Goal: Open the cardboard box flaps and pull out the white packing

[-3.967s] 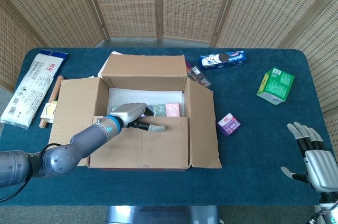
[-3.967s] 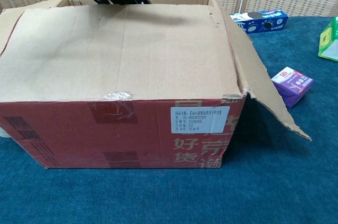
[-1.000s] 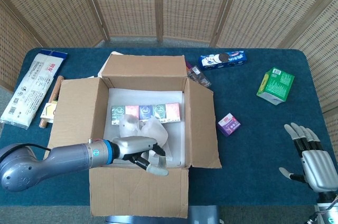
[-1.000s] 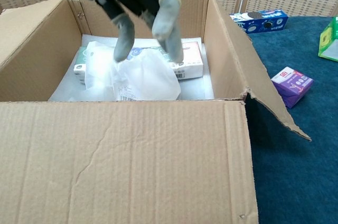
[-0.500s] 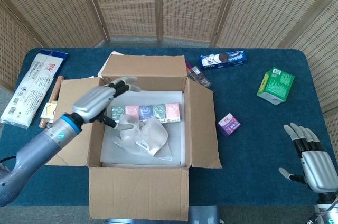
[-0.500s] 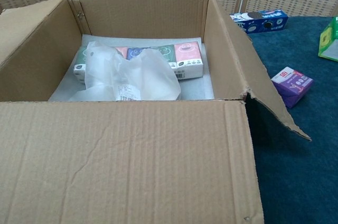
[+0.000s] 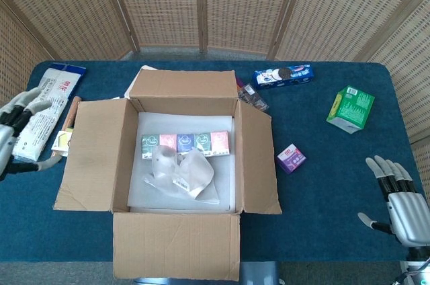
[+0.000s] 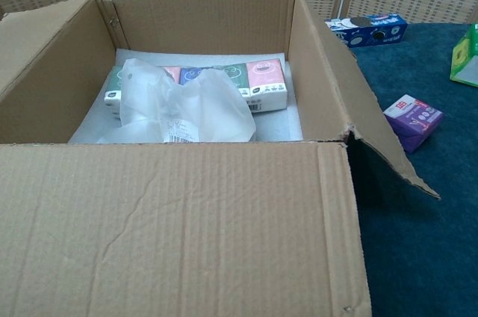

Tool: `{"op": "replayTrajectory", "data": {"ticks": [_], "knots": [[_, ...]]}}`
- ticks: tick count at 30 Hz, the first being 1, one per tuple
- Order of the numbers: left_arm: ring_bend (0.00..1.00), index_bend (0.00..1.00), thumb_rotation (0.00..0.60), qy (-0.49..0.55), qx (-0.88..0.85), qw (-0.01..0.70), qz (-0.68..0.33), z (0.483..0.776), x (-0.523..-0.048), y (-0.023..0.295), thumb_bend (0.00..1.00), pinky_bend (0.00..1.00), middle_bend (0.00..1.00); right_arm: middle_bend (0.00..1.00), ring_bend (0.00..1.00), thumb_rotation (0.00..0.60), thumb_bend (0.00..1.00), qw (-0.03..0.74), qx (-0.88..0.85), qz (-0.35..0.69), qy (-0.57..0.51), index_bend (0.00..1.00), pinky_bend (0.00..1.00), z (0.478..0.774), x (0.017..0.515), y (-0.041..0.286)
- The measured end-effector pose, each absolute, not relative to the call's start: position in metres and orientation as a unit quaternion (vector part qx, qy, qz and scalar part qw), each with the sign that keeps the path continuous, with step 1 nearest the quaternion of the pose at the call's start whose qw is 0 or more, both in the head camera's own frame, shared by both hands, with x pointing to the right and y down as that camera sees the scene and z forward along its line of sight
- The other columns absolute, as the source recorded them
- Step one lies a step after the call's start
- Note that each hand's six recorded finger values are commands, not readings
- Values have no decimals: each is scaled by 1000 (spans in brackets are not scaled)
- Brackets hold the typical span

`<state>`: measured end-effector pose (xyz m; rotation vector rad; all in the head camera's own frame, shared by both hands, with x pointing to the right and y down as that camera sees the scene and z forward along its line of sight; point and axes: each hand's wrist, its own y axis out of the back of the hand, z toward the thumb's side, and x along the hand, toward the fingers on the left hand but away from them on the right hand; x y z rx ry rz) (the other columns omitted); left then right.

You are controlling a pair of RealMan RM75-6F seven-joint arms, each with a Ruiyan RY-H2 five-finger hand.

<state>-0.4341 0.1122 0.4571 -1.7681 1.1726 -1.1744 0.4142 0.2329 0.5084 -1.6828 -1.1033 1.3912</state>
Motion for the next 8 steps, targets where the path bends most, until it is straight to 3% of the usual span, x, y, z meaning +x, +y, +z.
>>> {"op": "replayTrajectory", "data": {"ticks": [8], "knots": [[0,141,600,474,-642,353,-489,473,-490,187,0,8,0,0,0,600,0,349,-636,539,-428,0,0,505,418,232]]}}
